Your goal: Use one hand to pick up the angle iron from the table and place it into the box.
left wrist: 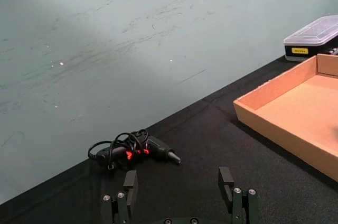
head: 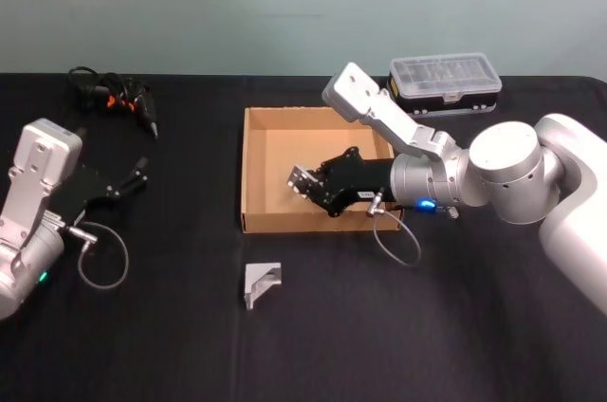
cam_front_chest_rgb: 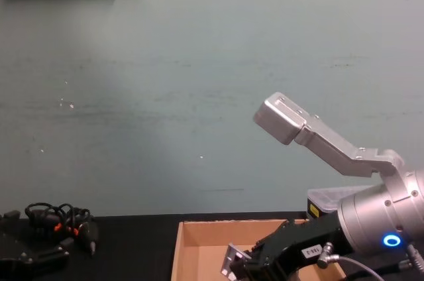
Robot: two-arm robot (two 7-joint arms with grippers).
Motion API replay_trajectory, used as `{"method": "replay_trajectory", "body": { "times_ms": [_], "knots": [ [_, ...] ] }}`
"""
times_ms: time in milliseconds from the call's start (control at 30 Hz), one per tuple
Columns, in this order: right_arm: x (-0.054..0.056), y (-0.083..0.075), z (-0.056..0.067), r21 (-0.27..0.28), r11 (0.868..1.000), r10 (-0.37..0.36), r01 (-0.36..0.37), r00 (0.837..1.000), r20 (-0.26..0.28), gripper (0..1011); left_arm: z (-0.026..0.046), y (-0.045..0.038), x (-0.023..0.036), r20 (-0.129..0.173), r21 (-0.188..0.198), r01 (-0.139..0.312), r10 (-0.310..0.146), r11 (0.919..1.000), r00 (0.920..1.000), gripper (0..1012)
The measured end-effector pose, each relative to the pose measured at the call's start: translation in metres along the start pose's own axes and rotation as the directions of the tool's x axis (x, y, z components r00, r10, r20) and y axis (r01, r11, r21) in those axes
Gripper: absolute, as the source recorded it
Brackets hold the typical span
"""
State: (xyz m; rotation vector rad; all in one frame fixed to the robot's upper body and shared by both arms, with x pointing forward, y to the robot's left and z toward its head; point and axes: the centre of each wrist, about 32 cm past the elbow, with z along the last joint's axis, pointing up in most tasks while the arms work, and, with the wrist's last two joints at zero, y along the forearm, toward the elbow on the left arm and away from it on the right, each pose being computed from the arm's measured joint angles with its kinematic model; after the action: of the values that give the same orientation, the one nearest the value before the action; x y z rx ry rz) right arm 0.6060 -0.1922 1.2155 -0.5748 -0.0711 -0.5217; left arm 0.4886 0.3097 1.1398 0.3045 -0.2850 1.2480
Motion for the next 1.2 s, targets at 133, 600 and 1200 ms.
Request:
{"method": "replay_trajectory", "body": {
  "times_ms": [133, 600, 1200],
  "knots": [
    [0.002, 0.001, -0.003, -0.008, 1.0, -0.007, 0.007, 1.0, -0.006, 121, 0.0, 0.0, 0.0, 0.0, 0.0, 0.0, 0.0, 1.0, 1.0, 1000],
    [0.006, -0.003, -0.008, -0.016, 0.999, -0.03, 0.029, 0.999, -0.029, 234, 0.0, 0.0, 0.0, 0.0, 0.0, 0.0, 0.0, 1.0, 1.0, 1000],
    [0.007, -0.015, -0.005, 0.045, 0.998, -0.05, 0.052, 0.998, -0.04, 784, 0.0, 0.0, 0.0, 0.0, 0.0, 0.0, 0.0, 1.0, 1.0, 1000]
  ]
}}
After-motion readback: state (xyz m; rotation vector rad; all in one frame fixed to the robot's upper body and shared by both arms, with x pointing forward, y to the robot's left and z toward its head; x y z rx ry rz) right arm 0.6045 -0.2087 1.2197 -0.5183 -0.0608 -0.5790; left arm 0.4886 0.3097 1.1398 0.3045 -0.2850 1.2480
